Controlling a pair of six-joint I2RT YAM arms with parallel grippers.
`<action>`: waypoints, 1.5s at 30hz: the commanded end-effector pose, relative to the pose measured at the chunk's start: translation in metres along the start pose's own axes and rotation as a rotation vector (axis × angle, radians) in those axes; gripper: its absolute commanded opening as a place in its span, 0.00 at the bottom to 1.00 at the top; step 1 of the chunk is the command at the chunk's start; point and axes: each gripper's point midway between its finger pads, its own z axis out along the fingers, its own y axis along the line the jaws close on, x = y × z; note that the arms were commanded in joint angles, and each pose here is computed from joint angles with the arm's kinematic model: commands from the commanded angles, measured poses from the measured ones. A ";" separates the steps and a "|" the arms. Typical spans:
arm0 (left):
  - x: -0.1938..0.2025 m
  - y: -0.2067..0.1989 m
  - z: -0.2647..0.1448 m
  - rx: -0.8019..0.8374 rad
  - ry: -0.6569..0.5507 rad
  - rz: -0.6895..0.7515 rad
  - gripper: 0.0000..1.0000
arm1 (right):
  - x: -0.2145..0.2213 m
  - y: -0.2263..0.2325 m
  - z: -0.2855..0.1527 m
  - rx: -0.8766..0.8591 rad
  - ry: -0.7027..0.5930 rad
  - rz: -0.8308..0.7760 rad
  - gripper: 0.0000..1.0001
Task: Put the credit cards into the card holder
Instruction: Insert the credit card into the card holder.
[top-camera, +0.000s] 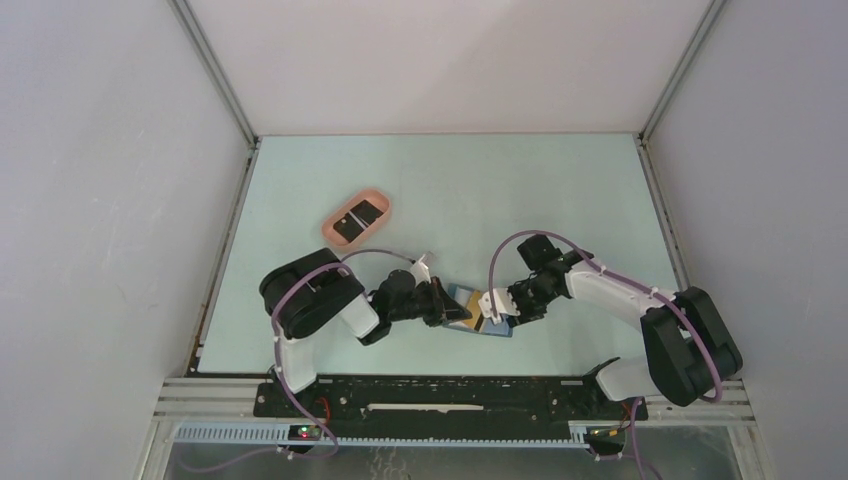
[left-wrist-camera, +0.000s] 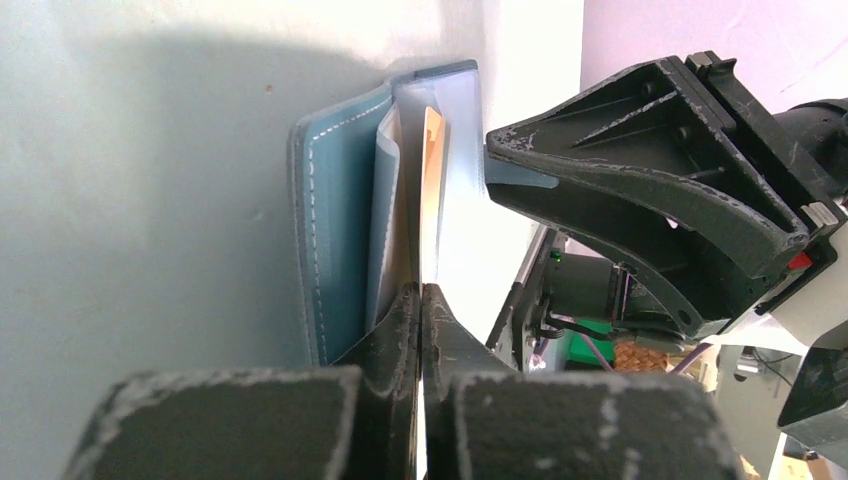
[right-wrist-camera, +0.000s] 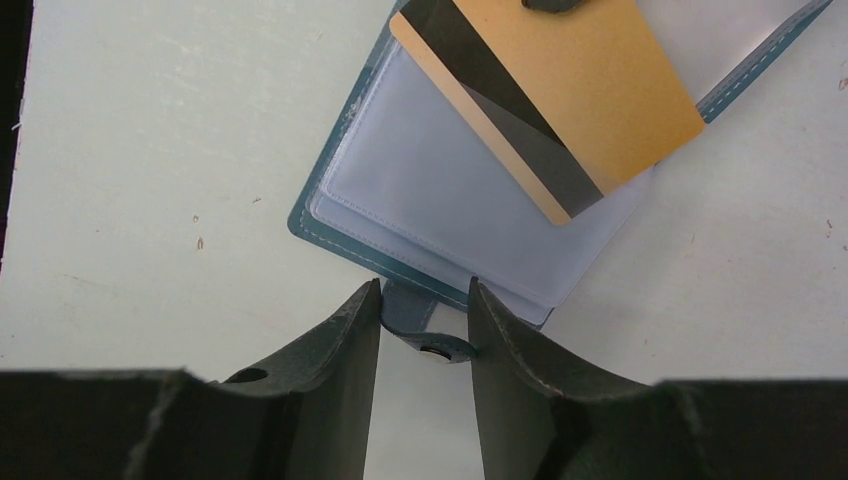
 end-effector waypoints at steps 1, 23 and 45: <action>0.001 0.007 0.000 -0.013 -0.039 -0.014 0.00 | -0.005 0.006 0.004 -0.025 -0.018 -0.016 0.45; -0.001 0.004 0.000 0.004 -0.099 -0.045 0.00 | -0.011 0.010 0.010 -0.058 -0.016 -0.017 0.38; 0.010 0.008 0.004 -0.013 -0.126 -0.078 0.00 | -0.023 0.007 0.008 -0.054 -0.048 0.013 0.39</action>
